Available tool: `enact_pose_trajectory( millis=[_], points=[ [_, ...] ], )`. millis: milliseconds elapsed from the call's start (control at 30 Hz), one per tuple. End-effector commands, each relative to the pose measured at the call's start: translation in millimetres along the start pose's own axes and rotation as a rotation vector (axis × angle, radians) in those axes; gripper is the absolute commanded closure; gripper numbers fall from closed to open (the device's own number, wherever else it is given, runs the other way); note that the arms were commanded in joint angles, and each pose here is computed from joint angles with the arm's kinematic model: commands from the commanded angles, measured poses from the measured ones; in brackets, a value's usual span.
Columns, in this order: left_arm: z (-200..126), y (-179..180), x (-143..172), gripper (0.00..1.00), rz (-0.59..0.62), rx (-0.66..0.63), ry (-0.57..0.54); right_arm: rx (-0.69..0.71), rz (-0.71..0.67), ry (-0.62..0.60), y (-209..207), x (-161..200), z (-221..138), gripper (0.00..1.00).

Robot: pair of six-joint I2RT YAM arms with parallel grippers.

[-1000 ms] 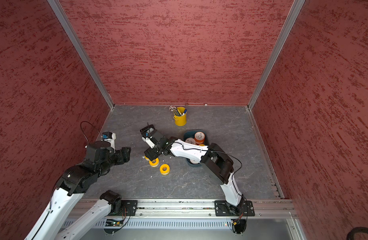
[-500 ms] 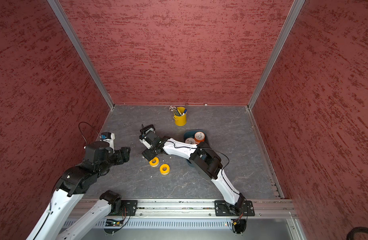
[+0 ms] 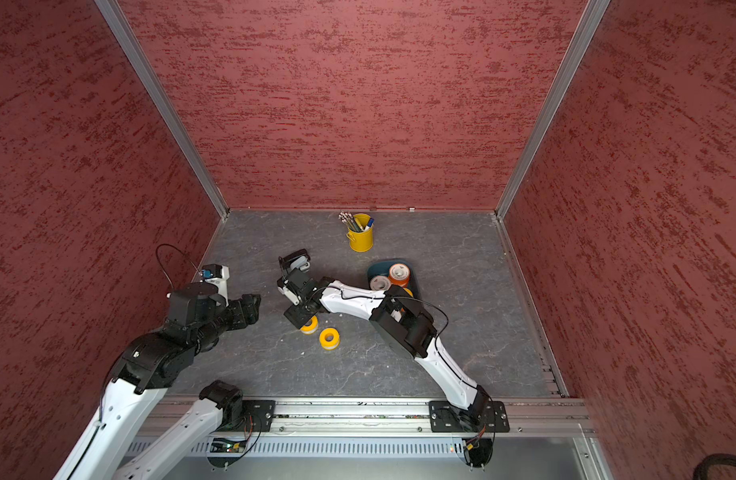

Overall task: Put the sealing tape into the storage box
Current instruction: Pick up the sealing tape at the center of the board.

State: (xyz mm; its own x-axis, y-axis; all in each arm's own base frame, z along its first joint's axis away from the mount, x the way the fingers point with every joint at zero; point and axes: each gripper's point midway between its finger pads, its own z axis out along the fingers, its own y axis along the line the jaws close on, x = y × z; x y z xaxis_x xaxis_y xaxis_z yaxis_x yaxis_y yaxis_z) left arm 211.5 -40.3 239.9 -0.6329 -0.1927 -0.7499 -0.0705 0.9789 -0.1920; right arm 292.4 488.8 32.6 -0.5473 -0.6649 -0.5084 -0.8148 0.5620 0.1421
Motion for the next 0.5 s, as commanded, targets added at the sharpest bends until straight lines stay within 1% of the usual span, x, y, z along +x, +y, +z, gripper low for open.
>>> enact_pose_trajectory(
  millis=[0, 267, 467],
  points=[
    [1.1, -1.0, -1.2, 0.17, 0.004, 0.012, -0.014, 0.035, -0.016, 0.006, 0.2, -1.4, 6.8, 0.26],
    [1.6, -1.3, -0.9, 0.17, 0.005, 0.013, -0.011, 0.096, -0.031, 0.028, -3.2, 1.2, 15.1, 0.34],
    [2.3, -1.3, -0.9, 0.17, 0.004, 0.012, -0.009, 0.116, -0.027, 0.009, -3.9, -5.0, 11.3, 0.43]
  ],
)
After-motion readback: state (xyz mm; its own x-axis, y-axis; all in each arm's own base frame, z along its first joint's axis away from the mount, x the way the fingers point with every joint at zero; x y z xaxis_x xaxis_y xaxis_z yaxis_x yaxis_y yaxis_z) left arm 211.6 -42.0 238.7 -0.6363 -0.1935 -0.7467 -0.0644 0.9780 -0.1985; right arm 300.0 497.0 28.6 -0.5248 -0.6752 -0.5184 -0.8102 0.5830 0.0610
